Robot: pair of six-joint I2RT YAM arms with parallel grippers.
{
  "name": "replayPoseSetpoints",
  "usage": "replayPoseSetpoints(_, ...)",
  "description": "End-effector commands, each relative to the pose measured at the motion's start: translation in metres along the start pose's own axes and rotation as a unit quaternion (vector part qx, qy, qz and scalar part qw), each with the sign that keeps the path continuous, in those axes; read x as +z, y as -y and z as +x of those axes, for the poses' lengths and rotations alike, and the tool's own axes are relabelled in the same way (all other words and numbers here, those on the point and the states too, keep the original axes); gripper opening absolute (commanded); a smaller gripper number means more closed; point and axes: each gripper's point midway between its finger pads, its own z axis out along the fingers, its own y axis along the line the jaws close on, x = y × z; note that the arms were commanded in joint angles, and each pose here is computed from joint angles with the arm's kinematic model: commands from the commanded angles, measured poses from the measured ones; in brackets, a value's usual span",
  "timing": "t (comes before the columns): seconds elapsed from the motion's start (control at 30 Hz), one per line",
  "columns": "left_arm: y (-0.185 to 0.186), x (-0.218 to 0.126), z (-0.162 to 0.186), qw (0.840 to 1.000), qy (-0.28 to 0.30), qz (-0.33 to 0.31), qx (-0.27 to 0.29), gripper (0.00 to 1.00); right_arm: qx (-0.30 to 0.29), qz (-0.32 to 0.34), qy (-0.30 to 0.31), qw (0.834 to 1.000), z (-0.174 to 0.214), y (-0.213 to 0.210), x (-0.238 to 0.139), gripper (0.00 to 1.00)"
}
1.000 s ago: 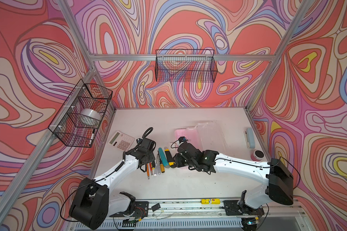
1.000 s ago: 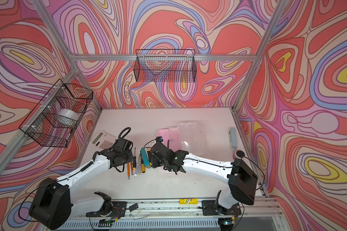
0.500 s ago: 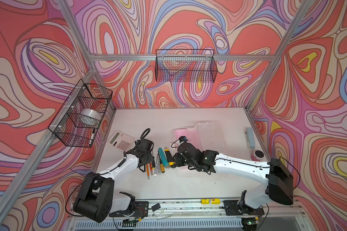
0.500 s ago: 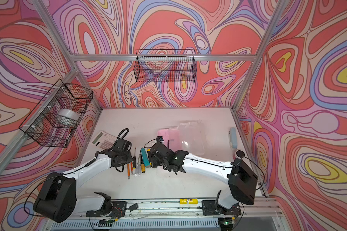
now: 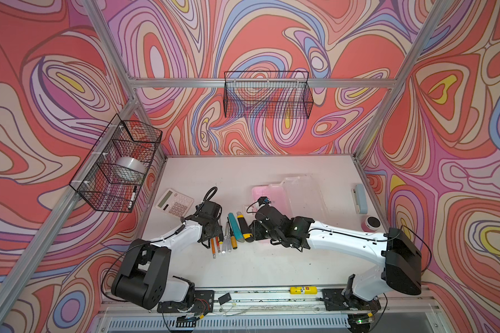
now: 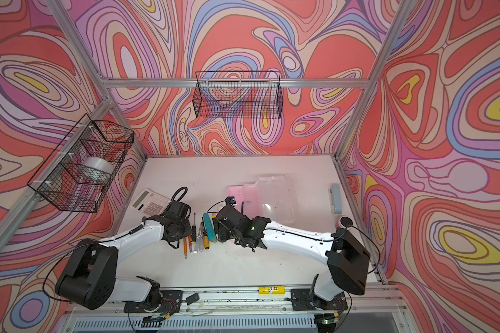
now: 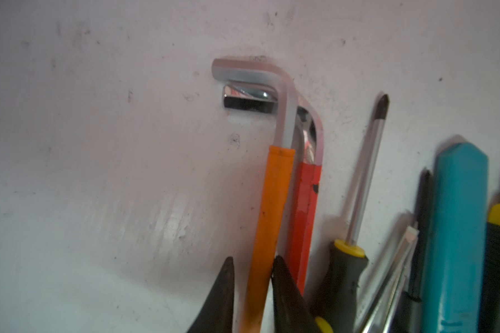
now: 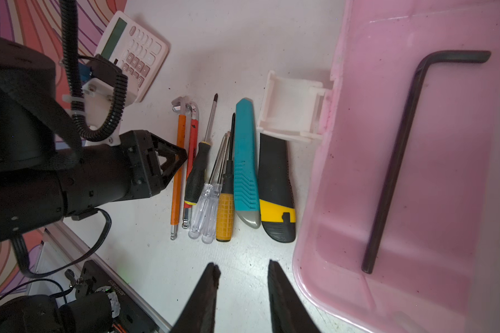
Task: Pack the tool kit
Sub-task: 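Grasp the orange-handled hex key with the left gripper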
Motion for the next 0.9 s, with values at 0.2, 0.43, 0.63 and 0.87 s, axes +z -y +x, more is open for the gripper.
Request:
replayPoseSetpoints(0.2,0.001,0.005,-0.001,1.000,-0.008,-0.001,-0.005,0.19,0.005,0.012,0.002,1.000,0.006,0.007,0.007,0.32)
replayPoseSetpoints(0.43,-0.001,0.000,-0.003,1.000,-0.004,-0.008,-0.001,0.12,-0.001,0.017,0.003,1.000,0.006,0.010,0.015,0.32)
replayPoseSetpoints(0.63,-0.003,-0.008,-0.009,1.000,0.007,-0.012,0.003,0.00,-0.007,0.019,0.005,1.000,0.005,0.008,0.023,0.32)
replayPoseSetpoints(0.87,0.008,-0.043,-0.025,0.999,0.035,0.027,-0.003,0.00,-0.007,0.015,0.008,1.000,0.002,0.006,0.036,0.32)
